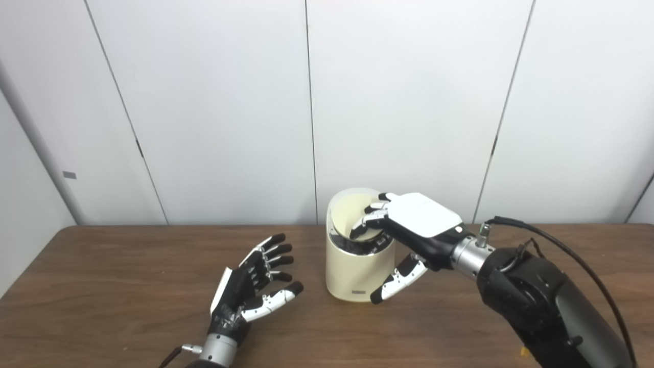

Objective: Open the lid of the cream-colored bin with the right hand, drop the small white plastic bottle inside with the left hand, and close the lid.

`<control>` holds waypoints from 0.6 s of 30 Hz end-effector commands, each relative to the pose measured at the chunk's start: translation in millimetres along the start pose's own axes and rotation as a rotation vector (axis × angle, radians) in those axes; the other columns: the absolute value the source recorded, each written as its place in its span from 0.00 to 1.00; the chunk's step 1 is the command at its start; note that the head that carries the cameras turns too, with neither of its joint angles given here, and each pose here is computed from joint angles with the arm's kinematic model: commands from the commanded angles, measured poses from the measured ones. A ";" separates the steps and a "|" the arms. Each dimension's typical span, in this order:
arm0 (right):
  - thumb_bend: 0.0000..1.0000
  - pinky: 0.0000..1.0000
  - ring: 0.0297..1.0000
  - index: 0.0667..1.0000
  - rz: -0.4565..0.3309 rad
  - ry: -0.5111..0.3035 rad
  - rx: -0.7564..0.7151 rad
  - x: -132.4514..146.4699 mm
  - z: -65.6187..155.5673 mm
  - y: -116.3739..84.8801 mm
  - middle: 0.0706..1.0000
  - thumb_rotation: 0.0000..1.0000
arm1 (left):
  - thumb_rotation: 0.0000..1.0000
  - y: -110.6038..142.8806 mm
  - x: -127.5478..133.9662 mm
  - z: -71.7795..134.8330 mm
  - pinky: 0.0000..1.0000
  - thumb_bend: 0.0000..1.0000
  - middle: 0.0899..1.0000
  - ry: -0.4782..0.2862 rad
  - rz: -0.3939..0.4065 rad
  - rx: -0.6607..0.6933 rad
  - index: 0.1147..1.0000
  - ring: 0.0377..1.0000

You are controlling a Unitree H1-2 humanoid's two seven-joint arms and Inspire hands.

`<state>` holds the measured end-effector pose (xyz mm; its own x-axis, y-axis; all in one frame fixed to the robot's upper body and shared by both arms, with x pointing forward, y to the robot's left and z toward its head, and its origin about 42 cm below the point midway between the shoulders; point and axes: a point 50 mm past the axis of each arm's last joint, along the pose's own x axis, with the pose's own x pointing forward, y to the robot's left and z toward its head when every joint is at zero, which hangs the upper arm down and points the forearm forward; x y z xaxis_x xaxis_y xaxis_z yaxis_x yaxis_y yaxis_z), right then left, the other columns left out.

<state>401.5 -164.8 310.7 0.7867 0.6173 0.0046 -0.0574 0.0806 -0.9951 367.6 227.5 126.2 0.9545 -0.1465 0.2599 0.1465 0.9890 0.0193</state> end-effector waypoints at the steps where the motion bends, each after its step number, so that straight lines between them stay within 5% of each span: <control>1: 0.80 0.98 0.90 0.72 0.090 0.068 -0.006 1.6 -12.0 12.8 0.74 0.45 | 0.10 1.4 9.7 17.0 0.61 0.74 0.79 -0.067 0.007 0.005 0.85 0.75; 18: 0.76 0.96 0.87 0.76 0.068 0.099 0.042 -1.4 -8.3 14.1 0.72 0.48 | 0.11 3.6 12.2 19.9 0.61 0.75 0.79 -0.073 -0.003 -0.002 0.84 0.74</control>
<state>402.2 -163.3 306.8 0.8084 0.5886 -0.0006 -0.0786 0.1069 -0.9912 365.1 229.0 127.7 0.9555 -0.1461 0.2563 0.1467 0.9890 0.0167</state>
